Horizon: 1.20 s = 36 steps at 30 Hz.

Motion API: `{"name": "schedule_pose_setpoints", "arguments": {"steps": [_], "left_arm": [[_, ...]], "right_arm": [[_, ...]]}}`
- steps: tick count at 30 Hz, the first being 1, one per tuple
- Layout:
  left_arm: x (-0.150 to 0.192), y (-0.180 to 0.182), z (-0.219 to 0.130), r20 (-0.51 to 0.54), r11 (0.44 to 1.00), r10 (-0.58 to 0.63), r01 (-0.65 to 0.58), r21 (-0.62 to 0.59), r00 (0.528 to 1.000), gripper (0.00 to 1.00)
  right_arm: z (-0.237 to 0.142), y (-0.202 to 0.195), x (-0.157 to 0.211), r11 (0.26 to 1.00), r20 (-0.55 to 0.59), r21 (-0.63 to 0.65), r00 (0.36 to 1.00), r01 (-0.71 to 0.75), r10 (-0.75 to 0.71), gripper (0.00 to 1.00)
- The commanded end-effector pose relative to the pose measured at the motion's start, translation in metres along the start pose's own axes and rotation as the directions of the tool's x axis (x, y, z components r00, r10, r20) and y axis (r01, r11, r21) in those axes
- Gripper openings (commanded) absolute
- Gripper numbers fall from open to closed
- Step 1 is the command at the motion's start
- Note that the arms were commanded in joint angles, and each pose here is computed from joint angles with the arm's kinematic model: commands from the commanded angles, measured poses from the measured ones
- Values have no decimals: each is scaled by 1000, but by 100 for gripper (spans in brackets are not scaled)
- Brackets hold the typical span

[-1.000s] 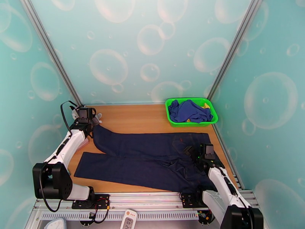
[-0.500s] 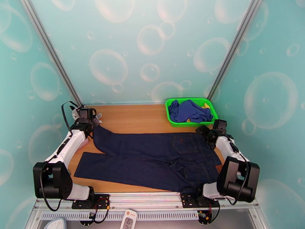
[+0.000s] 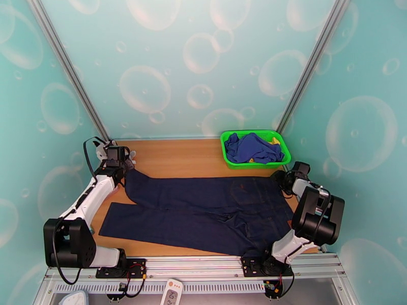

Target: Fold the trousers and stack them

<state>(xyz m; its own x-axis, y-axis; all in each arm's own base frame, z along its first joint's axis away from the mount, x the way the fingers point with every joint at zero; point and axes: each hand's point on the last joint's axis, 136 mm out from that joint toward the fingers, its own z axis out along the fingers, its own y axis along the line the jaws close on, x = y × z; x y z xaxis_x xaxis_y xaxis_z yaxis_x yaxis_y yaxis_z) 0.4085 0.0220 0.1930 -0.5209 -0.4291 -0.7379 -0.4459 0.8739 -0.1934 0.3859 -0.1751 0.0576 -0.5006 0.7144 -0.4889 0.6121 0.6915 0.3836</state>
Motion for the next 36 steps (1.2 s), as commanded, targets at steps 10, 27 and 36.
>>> {"name": "schedule_pose_setpoints", "arguments": {"steps": [10,27,36], "left_arm": [[-10,-16,-31,67,995,-31,24,100,997,0],[-7,-15,-30,71,994,-10,3,105,997,0],[-3,-17,-27,62,993,-11,3,117,998,0]], "right_arm": [[17,13,-13,998,-13,-63,1000,27,-28,72],[24,4,-1,994,-126,71,989,84,-74,70],[26,3,2,989,-161,102,983,105,-88,67]]}}
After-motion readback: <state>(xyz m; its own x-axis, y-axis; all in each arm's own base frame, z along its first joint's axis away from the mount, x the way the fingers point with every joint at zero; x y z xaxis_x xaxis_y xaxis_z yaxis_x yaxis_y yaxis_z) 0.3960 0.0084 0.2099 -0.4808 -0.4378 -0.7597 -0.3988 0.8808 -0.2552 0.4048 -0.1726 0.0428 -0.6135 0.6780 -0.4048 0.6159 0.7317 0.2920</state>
